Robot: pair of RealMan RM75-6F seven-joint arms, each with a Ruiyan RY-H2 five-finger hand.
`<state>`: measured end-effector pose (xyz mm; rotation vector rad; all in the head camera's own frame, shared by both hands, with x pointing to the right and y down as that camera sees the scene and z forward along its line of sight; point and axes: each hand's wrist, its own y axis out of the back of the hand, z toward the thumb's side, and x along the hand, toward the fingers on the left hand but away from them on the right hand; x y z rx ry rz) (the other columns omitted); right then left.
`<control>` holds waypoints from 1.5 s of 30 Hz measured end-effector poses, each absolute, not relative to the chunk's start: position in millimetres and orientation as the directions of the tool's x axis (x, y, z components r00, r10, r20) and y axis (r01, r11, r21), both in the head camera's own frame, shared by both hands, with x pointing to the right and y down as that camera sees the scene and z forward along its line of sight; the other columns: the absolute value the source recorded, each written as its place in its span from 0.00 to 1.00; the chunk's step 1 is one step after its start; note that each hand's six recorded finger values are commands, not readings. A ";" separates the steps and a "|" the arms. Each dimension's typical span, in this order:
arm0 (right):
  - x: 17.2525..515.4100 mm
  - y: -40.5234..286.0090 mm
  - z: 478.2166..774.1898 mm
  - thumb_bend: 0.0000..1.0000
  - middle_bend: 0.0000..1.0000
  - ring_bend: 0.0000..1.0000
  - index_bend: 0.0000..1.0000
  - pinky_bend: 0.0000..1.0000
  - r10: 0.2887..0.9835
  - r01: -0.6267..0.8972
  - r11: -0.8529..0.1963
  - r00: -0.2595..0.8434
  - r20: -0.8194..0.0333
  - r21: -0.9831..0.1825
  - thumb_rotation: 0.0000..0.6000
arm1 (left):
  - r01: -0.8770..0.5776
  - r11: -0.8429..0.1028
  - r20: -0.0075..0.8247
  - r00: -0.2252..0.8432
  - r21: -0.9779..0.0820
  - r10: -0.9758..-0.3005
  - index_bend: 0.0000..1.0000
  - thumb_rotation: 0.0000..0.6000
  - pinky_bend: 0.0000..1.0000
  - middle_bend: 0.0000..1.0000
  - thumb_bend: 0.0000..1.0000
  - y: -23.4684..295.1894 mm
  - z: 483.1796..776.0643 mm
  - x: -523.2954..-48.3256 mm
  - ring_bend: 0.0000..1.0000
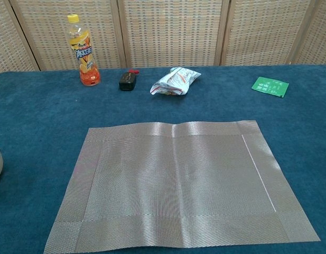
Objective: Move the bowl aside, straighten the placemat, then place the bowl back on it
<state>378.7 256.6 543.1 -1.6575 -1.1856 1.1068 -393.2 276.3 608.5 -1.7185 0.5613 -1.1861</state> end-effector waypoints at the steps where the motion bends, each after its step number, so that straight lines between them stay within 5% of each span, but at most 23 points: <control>1: 378.2 257.0 543.7 0.20 0.00 0.00 0.06 0.00 0.963 0.263 -0.243 0.179 -0.200 -0.934 1.00 | 0.140 -0.451 0.467 0.409 -0.881 -0.784 0.27 1.00 0.00 0.00 0.17 274.9 611.3 -400.4 0.00; 25: 377.2 257.9 545.3 0.20 0.00 0.00 0.06 0.00 0.961 0.268 -0.253 0.182 -0.210 -0.930 1.00 | 0.157 -0.520 0.543 0.218 -0.840 -0.811 0.46 1.00 0.00 0.00 0.19 266.9 668.9 -457.8 0.00; 45: 377.8 257.4 544.3 0.20 0.00 0.00 0.07 0.00 0.962 0.275 -0.251 0.180 -0.207 -0.928 1.00 | 0.148 -0.526 0.546 0.226 -0.838 -0.806 0.69 1.00 0.00 0.00 0.45 262.6 683.4 -443.1 0.00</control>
